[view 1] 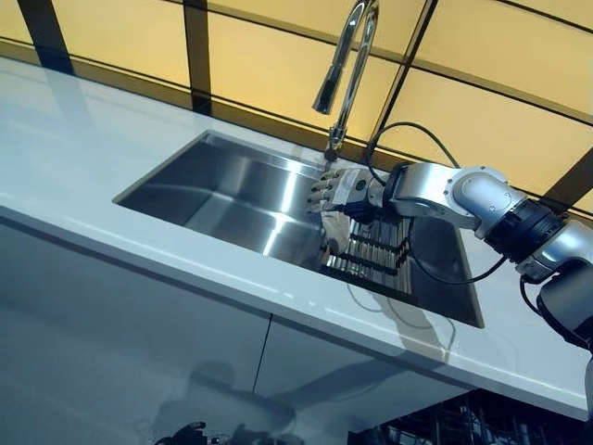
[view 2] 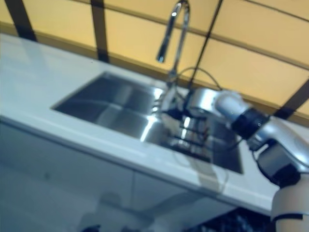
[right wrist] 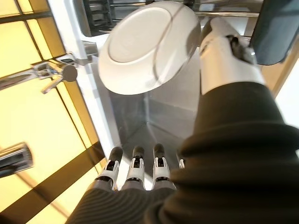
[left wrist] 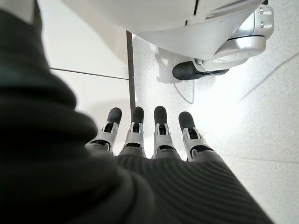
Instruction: Take plates into dishwasher
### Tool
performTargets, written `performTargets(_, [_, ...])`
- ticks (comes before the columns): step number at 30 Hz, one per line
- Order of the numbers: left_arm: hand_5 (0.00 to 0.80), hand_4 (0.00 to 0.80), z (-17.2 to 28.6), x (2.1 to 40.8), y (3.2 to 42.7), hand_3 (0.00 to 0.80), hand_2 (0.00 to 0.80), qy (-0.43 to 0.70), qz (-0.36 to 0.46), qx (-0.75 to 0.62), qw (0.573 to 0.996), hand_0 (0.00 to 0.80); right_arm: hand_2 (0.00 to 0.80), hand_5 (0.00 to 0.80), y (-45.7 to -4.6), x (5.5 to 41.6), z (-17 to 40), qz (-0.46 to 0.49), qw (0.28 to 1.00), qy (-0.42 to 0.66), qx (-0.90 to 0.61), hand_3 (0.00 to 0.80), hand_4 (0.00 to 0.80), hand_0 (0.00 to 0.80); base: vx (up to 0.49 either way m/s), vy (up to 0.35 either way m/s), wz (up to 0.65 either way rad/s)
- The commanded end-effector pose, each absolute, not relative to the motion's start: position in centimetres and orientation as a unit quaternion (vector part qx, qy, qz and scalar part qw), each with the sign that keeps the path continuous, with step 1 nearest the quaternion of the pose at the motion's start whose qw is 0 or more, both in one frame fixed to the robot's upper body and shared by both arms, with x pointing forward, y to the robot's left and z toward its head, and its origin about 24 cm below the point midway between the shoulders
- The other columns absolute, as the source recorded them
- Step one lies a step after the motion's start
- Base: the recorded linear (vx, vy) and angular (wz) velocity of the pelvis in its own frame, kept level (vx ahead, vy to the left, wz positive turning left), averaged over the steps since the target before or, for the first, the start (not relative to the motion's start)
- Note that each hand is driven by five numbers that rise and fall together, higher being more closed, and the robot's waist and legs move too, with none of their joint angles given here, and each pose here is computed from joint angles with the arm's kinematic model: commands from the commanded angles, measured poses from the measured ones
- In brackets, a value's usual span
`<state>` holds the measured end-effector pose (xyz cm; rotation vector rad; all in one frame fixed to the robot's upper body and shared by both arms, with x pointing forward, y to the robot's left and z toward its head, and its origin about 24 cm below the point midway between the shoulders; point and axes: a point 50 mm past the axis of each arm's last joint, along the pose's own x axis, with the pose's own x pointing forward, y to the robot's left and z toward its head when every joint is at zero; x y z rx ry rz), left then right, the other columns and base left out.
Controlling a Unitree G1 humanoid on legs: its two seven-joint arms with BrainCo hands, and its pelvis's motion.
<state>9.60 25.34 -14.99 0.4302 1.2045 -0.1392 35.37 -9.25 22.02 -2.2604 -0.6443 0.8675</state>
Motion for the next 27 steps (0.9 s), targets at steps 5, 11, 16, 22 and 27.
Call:
performTargets(5, [0.0, 0.0, -15.2, 8.6, 25.7, 0.0, 0.0, 0.58, -0.086, 0.229, 0.777, 0.0, 0.0, 0.0, -9.4, 37.0, 26.2, 0.251, 0.333, -0.23, -0.879, 0.0, 0.0, 0.0, 0.0, -0.01, 0.06])
performTargets(11, [0.0, 0.0, -15.0, 9.1, 26.2, 0.0, 0.0, 0.575, -0.082, 0.235, 0.78, 0.0, 0.0, 0.0, -8.7, 36.9, 26.6, 0.248, 0.337, -0.234, -0.877, 0.0, 0.0, 0.0, -0.002, -0.001, 0.01])
performTargets(16, [0.0, 0.0, -14.8, 9.4, 26.5, 0.0, 0.0, 0.571, -0.077, 0.239, 0.782, 0.0, 0.0, 0.0, -8.7, 36.8, 26.6, 0.261, 0.335, -0.222, -0.878, 0.0, 0.0, 0.0, -0.004, 0.011, 0.03])
performTargets(22, [0.0, 0.0, -14.6, 9.7, 26.9, 0.0, 0.0, 0.568, -0.068, 0.242, 0.784, 0.0, 0.0, 0.0, -9.2, 36.9, 26.4, 0.272, 0.324, -0.206, -0.882, 0.0, 0.0, 0.0, -0.002, 0.009, 0.02])
performTargets(27, [0.0, 0.0, -14.3, 10.0, 27.3, 0.0, 0.0, 0.565, -0.06, 0.241, 0.787, 0.0, 0.0, 0.0, -9.7, 37.2, 26.5, 0.268, 0.322, -0.191, -0.888, 0.0, 0.0, 0.0, -0.022, 0.01, 0.07])
